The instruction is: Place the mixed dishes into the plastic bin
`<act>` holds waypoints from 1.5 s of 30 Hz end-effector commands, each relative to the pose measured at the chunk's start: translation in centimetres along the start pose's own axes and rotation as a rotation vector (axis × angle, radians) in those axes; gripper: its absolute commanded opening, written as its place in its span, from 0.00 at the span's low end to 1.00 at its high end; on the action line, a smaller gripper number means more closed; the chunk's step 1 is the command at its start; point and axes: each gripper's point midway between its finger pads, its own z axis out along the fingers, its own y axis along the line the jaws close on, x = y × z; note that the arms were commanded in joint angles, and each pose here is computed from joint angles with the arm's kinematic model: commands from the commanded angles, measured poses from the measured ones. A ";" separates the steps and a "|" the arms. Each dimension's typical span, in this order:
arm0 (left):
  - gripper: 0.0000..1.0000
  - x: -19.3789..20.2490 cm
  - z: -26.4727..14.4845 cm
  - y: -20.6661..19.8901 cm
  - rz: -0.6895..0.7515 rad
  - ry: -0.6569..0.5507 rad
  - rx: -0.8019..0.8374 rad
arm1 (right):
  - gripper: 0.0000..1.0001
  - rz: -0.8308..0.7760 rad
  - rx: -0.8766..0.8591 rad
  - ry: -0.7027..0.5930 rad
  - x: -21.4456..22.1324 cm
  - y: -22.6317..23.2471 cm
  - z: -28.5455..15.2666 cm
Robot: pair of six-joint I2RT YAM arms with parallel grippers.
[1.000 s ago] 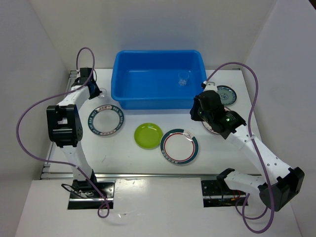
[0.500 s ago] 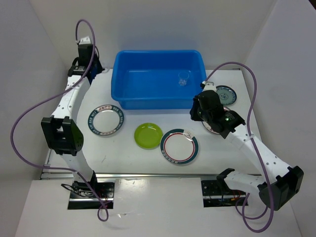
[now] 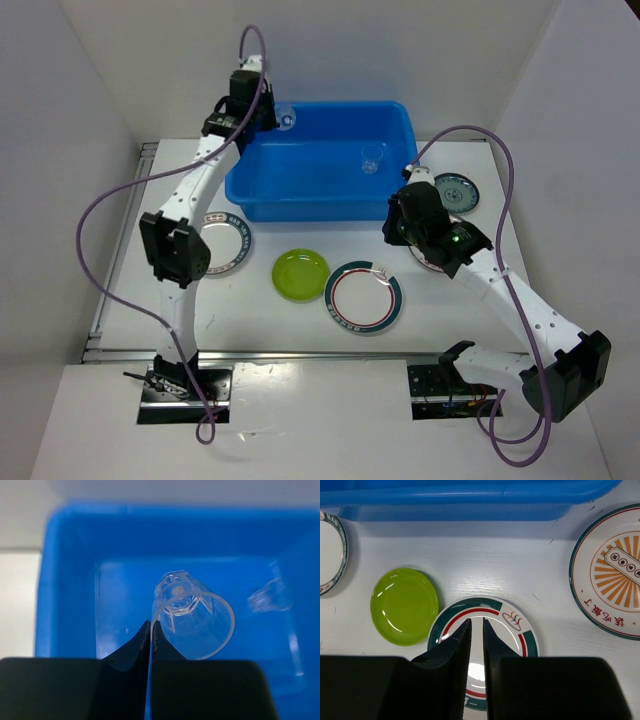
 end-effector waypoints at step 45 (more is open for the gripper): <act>0.78 7.2 8.7 9.1 0.009 0.132 -0.216 | 0.24 0.038 -0.107 0.028 2.1 1.3 -0.7</act>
